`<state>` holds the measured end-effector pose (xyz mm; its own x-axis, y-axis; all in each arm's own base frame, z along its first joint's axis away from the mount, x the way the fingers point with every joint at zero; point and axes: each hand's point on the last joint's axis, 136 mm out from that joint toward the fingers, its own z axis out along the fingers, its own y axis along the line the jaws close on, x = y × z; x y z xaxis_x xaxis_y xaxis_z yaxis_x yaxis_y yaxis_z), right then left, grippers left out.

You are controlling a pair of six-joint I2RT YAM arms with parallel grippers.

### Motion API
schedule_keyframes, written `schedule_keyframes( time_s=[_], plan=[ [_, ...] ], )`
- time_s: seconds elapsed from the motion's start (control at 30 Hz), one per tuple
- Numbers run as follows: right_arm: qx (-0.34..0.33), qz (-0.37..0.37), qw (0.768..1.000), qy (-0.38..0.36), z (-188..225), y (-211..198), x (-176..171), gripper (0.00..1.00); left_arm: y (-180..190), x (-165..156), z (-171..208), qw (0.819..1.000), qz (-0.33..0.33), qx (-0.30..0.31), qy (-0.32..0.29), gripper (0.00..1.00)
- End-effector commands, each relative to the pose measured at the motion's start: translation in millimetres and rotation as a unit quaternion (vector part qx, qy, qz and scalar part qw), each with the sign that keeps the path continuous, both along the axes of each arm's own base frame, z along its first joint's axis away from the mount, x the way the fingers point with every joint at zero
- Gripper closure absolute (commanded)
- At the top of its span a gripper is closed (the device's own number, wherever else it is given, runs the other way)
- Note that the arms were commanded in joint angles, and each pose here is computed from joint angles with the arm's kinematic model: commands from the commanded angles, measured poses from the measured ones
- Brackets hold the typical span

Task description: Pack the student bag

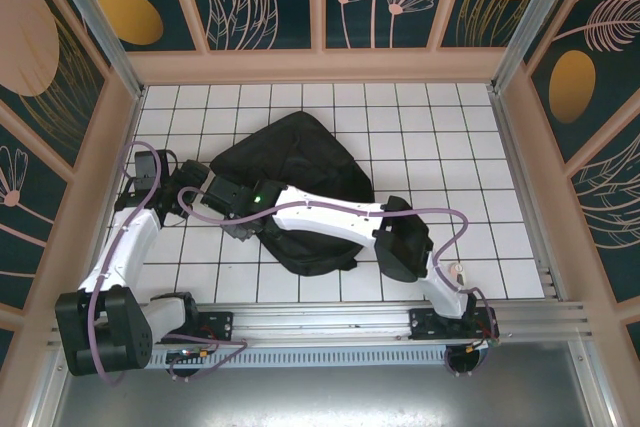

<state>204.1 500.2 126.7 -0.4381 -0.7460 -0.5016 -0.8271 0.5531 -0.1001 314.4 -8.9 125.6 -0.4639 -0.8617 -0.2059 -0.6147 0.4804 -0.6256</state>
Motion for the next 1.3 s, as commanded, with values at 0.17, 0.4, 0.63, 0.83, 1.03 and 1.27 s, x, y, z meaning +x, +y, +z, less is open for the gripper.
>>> schedule_keyframes(
  time_s=[0.17,0.4,0.63,0.83,1.03,1.27],
  plan=[
    [-0.039,-0.030,0.998,-0.025,-13.7,-13.3,15.1,0.95,-2.5,0.4,4.5,1.000,-0.005,-0.009,-0.020,0.20],
    [0.032,-0.028,0.999,-0.025,30.0,-8.4,10.2,1.00,-5.3,-1.6,10.2,0.999,-0.011,-0.014,-0.028,0.20],
    [0.136,-0.001,0.991,0.008,60.8,-16.1,-8.4,1.00,-21.5,-9.4,9.7,0.998,-0.039,-0.050,-0.029,0.23],
    [0.220,0.003,0.975,0.031,76.5,-28.0,-14.6,1.00,-42.8,-18.7,5.5,0.995,-0.067,-0.063,-0.036,0.25],
    [0.234,0.018,0.971,0.042,72.7,-34.3,-22.6,1.00,-70.2,-13.4,1.5,0.990,-0.110,-0.074,-0.041,0.26],
    [0.239,0.016,0.970,0.040,71.2,-35.7,-21.1,1.00,-80.0,-13.2,-2.6,0.989,-0.118,-0.083,-0.037,0.34]
  ],
)
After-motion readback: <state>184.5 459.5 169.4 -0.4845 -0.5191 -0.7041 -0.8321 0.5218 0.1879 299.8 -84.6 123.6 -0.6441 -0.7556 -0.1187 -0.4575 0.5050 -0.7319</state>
